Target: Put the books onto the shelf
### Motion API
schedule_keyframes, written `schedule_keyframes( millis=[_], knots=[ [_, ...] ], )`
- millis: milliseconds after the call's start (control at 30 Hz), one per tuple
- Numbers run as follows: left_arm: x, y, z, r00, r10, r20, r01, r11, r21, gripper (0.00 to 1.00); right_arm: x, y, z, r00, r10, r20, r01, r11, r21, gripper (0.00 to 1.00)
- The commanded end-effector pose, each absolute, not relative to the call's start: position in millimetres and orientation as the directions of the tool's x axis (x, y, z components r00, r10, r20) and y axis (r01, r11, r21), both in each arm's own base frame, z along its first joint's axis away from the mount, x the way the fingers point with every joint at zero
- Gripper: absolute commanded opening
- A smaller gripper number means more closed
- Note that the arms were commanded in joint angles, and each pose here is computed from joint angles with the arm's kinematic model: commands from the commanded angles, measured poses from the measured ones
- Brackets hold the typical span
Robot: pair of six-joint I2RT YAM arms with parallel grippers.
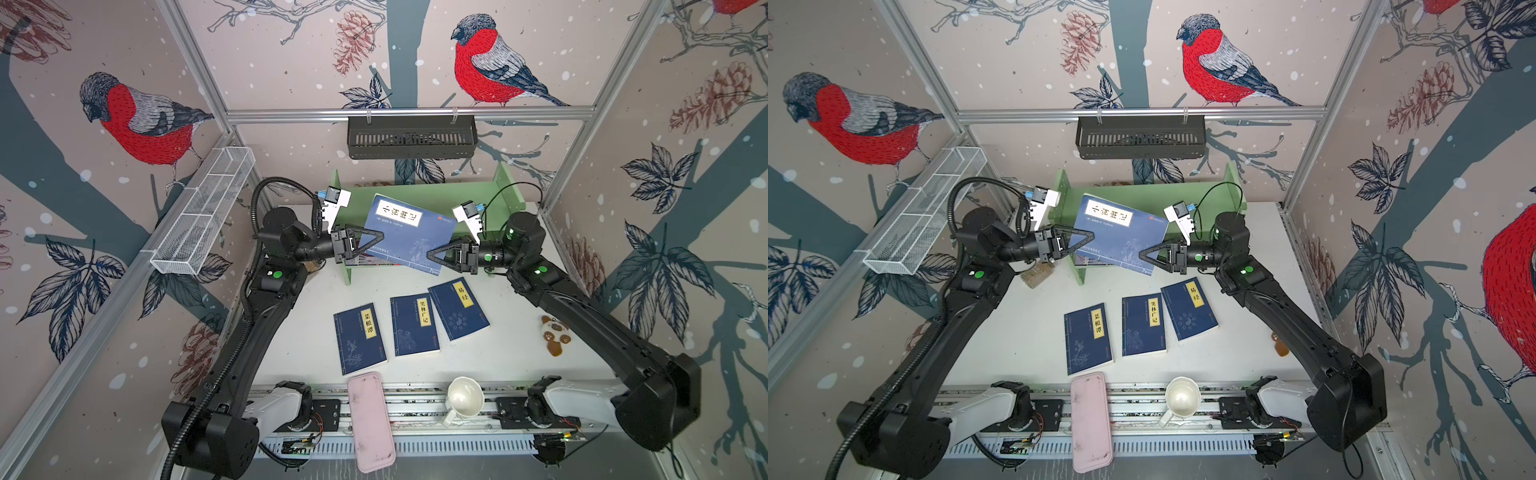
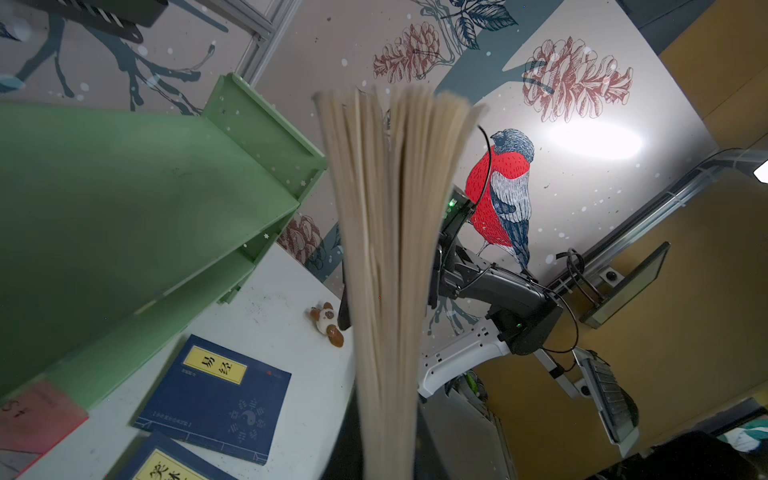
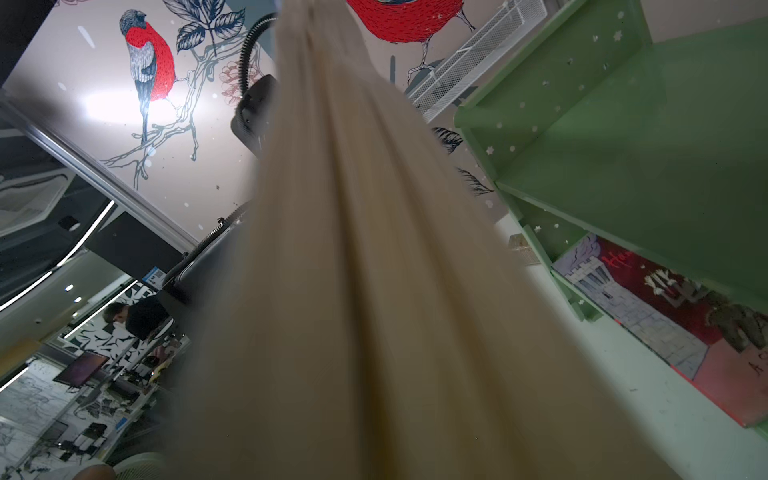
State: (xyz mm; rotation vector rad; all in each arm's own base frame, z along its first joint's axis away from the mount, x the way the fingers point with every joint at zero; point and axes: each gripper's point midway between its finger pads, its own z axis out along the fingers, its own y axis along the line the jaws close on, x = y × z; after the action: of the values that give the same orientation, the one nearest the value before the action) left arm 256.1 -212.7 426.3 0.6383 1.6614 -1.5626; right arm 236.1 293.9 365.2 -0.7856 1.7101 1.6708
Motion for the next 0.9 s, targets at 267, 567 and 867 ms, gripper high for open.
schedule_keyframes(
  millis=[267, 567, 867],
  knots=[
    [277.0, -205.2, 426.6, -0.597, -0.223, -0.771, 0.749, 0.189, -0.635, 0.0, 234.1, 302.4, 391.3, -0.607, 0.199, -0.77, -0.79, -0.04, 0.612, 0.39],
    [288.3, -200.4, 411.2, -0.623, -0.258, -0.738, 0.705, 0.223, -0.673, 0.0, 238.0, 310.4, 394.0, -0.612, 0.252, -0.75, -0.778, -0.021, 0.628, 0.16],
    [293.2, -195.2, 402.5, -0.6, -0.256, -0.758, 0.699, 0.293, -0.653, 0.44, 274.4, 305.0, 395.4, -0.625, 0.265, -0.734, -0.74, 0.098, 0.665, 0.01]
  ],
)
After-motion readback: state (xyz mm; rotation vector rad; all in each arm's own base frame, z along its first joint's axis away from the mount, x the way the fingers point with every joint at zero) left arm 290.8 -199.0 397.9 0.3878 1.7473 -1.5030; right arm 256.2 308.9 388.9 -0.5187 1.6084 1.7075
